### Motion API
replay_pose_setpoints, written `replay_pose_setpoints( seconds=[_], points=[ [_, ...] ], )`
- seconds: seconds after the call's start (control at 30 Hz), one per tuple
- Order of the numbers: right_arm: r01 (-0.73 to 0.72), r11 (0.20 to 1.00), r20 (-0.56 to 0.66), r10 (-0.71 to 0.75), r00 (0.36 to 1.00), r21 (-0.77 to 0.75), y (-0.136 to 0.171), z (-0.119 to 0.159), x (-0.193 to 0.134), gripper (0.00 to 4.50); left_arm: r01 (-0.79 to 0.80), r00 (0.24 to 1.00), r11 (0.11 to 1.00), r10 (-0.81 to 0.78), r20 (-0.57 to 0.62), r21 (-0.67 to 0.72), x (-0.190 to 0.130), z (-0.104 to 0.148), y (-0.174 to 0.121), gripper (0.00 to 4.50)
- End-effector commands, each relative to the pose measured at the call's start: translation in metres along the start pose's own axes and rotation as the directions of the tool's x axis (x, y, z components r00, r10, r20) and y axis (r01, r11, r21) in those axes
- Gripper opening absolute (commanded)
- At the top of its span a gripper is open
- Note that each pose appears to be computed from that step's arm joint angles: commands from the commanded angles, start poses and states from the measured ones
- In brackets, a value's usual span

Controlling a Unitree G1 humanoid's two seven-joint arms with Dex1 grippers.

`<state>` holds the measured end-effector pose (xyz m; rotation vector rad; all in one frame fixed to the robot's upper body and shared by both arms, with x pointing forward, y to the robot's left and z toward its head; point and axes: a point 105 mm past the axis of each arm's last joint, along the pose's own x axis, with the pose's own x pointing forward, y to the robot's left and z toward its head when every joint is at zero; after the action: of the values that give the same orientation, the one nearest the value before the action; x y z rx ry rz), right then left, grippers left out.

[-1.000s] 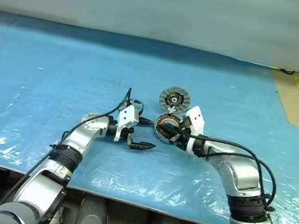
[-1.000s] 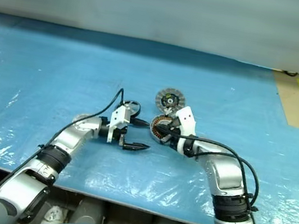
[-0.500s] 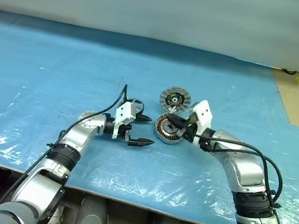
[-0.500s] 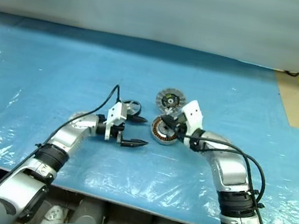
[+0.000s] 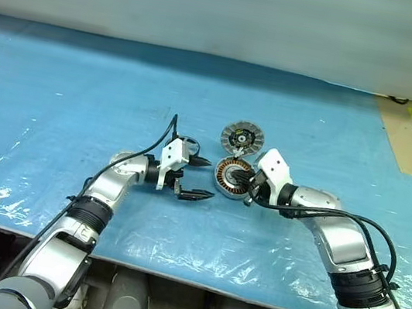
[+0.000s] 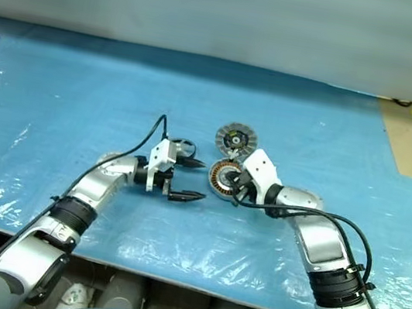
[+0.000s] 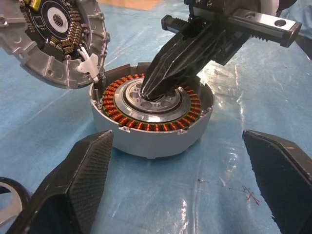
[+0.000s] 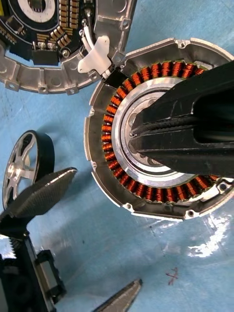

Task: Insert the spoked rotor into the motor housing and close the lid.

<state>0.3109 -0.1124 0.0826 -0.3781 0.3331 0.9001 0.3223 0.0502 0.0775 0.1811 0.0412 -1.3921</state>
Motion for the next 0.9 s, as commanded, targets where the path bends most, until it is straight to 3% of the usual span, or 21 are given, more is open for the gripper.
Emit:
replay_pose_setpoints(
  seconds=[0.03, 0.17, 0.37, 0.63, 0.77, 0.9],
  points=[
    [-0.083, 0.994, -0.176, 0.094, 0.980, 0.067, 0.021, -0.042, -0.001, 0.01, 0.008, 1.000, 0.999, -0.008, 0.020, 0.032, 0.001, 0.009, 0.001, 4.50],
    [-0.124, 0.988, -0.273, 0.146, 0.951, 0.094, 0.031, -0.059, -0.006, 0.01, 0.007, 1.000, 1.000, -0.007, 0.019, 0.030, 0.001, 0.008, 0.000, 4.50],
    [-0.045, 0.992, -0.265, 0.075, 0.961, 0.117, 0.019, -0.055, -0.003, 0.01, 0.007, 1.000, 1.000, -0.008, 0.020, 0.028, 0.002, 0.007, -0.001, 4.50],
    [-0.090, 0.983, -0.335, 0.139, 0.932, 0.158, 0.032, -0.068, -0.008, 0.01, 0.011, 1.000, 1.000, -0.012, 0.015, 0.027, 0.004, 0.006, -0.002, 4.50],
    [-0.024, 0.993, -0.292, 0.057, 0.955, 0.113, 0.018, -0.059, -0.002, 0.01, 0.014, 1.000, 1.000, -0.014, 0.012, 0.025, 0.004, 0.005, -0.003, 4.50],
    [-0.021, 0.993, -0.135, 0.037, 0.990, 0.116, 0.013, -0.027, 0.006, 0.01, 0.018, 1.000, 1.000, -0.018, 0.007, 0.026, 0.005, 0.005, -0.003, 4.50]
  ],
)
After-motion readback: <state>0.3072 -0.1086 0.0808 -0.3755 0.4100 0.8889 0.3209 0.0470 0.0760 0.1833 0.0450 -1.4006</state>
